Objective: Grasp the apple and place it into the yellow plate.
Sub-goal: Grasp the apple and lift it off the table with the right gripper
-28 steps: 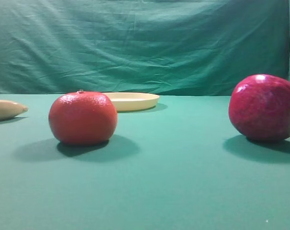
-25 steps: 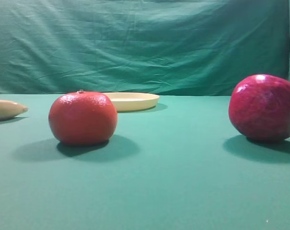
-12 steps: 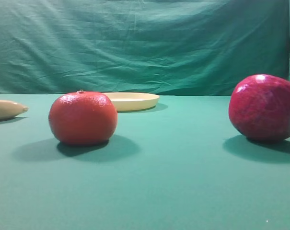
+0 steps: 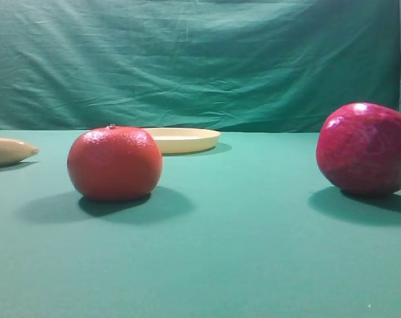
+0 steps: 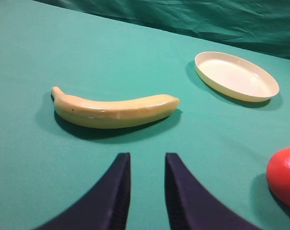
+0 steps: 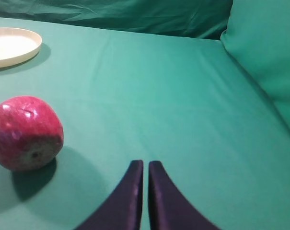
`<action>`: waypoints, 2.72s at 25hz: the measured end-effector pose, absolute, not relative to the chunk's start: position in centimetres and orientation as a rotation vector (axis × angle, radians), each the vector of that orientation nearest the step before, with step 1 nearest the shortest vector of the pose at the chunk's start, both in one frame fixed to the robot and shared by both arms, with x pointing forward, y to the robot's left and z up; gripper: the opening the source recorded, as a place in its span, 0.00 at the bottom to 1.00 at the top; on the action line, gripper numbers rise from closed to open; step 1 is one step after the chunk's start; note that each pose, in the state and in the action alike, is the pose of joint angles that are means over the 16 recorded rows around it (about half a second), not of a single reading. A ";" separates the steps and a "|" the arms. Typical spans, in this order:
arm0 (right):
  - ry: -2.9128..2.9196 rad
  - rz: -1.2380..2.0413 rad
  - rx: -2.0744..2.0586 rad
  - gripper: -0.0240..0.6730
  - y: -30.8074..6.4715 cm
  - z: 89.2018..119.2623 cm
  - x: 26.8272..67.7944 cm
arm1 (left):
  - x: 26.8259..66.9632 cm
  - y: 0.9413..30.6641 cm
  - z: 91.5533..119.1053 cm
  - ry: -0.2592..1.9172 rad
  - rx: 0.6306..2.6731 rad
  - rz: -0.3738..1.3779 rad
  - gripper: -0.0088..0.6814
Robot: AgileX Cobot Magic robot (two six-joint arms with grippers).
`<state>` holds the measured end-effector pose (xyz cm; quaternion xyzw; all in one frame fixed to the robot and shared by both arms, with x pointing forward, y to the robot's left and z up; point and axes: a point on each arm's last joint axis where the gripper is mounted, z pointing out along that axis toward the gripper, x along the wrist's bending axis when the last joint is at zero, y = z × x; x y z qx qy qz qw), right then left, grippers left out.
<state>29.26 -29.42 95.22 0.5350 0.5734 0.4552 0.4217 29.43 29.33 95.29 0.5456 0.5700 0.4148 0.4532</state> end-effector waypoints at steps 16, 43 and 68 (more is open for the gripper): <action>1.265 1.344 1.296 0.03 -29.1 101.4 29.6 | 29.4 29.3 95.3 1.407 1.347 1.024 0.24; 2.187 0.993 1.572 0.03 -25.3 104.9 40.7 | 29.4 29.3 95.3 1.407 1.347 1.024 0.24; 2.474 0.662 1.395 0.56 -19.8 102.3 46.8 | 29.4 29.3 95.3 1.407 1.347 1.024 0.24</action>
